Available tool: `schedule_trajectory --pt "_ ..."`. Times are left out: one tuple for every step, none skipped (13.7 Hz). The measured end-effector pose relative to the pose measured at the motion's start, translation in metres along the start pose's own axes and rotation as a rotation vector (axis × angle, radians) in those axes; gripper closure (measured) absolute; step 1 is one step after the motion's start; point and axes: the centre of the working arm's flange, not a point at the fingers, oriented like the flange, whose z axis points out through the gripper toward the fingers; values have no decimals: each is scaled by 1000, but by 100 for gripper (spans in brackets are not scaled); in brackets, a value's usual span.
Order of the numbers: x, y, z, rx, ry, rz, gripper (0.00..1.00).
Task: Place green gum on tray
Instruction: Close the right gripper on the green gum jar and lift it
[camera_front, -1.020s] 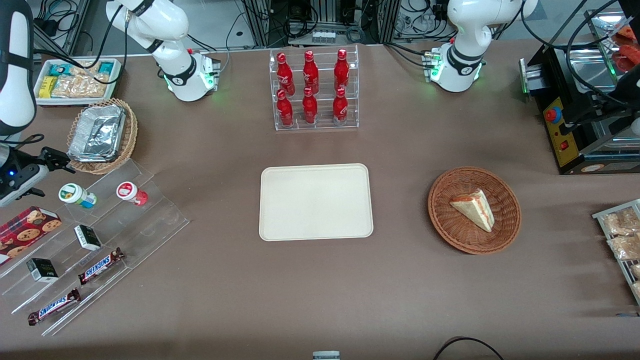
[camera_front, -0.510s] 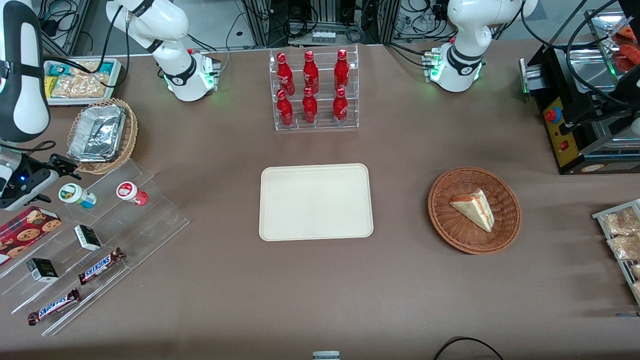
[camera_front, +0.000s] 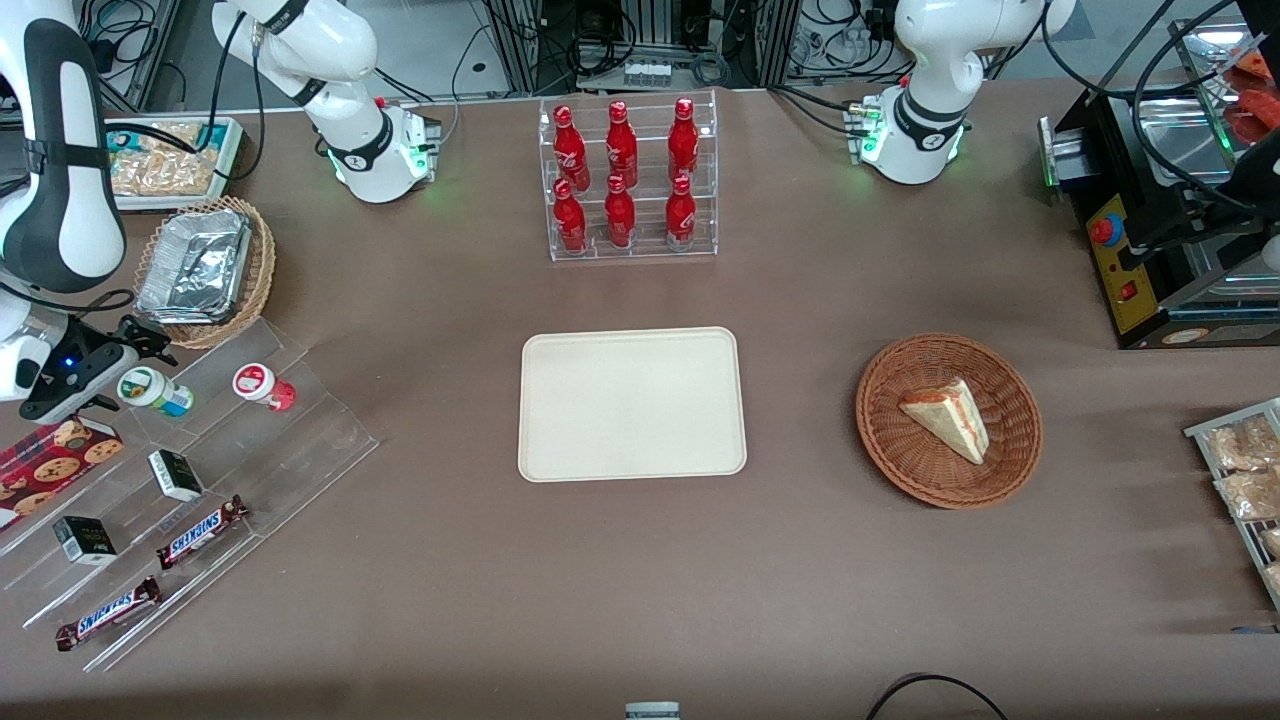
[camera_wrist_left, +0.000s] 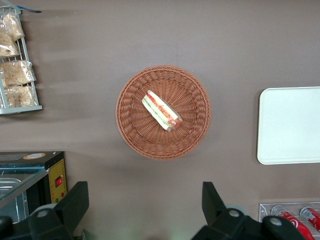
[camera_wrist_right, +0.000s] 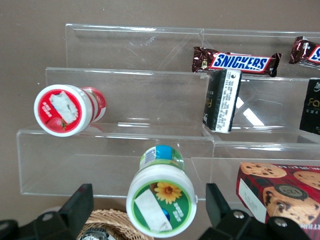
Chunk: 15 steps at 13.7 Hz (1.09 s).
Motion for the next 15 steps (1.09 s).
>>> schedule_trajectory --pt "-1 1 2 -1 0 -4 0" --pt "-2 2 4 0 0 -9 0" --pt "-3 3 6 0 0 -15 0" --pt "-4 4 8 -3 1 -23 2" --pt "-4 5 8 -5 1 -29 5" --pt "-4 5 9 -4 1 -36 16" --pt "-4 5 10 -2 0 -40 26" --pt "-4 5 11 -1 0 -42 39" --pt "-4 5 11 -2 0 -42 41" --pt "-4 5 11 -2 0 -43 41" --pt "-4 5 11 -1 0 -43 41" --pt "-4 5 11 2 -2 -43 41" --pt "-4 4 10 6 -4 -44 41" --pt "-2 4 6 11 -6 -48 41" --pt "2 4 -1 12 -5 -53 41"
